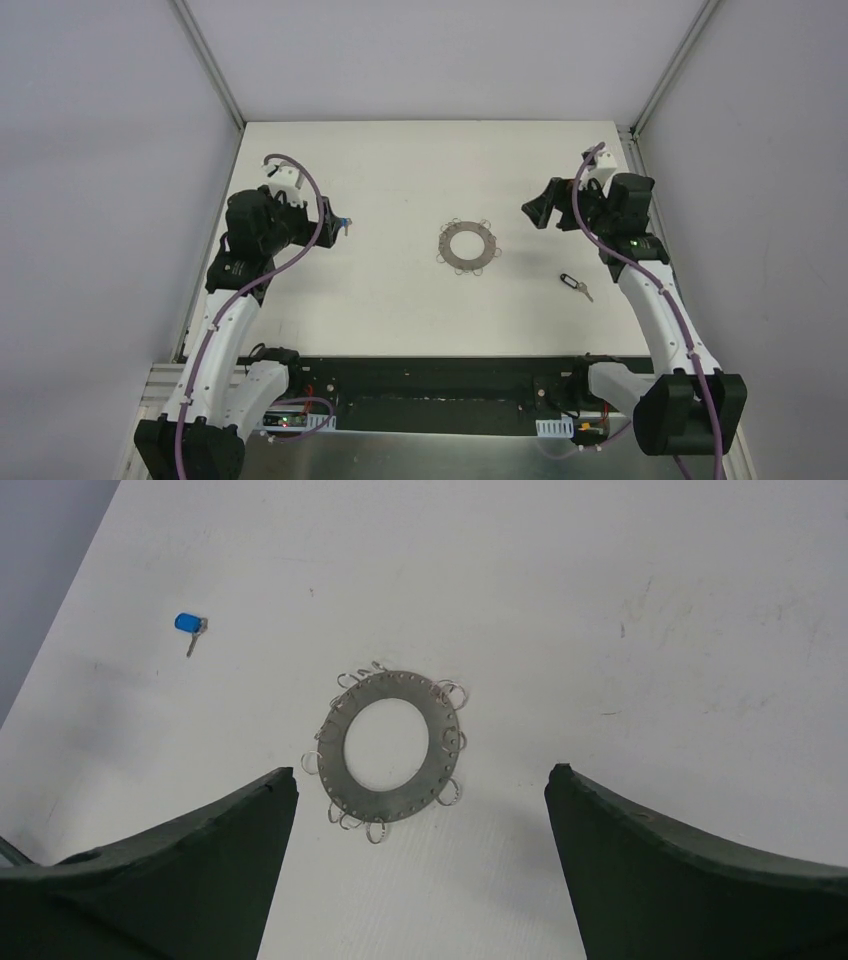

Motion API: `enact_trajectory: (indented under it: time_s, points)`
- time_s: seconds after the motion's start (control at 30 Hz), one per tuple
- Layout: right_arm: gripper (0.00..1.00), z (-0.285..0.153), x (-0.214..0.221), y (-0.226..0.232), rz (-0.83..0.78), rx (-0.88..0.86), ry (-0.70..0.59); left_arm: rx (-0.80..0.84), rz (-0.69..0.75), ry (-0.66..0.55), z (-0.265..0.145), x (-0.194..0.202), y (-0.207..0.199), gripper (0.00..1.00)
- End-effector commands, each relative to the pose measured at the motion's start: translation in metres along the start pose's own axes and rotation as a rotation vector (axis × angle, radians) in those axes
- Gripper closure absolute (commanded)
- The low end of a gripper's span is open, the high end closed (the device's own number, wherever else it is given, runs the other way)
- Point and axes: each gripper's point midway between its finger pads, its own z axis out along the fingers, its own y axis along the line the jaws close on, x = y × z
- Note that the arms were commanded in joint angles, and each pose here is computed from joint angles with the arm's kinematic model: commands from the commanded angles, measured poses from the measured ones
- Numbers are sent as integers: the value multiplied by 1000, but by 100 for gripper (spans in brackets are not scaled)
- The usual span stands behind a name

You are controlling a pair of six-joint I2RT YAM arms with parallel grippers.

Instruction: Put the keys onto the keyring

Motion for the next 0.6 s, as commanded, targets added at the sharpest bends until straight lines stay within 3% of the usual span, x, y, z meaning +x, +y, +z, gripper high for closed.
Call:
enact_trajectory:
  time_s: [0.0,0.3,0.57]
  points:
    - [2,20,2,18,-119,-36,52,133,31,106,-3,7,-20,0]
    - [3,118,54,50,-361,8,283,114,33,227,11,19,-11,0]
    - [34,175,68,20,-397,227,369,111,-4,212,15,21,-12,0]
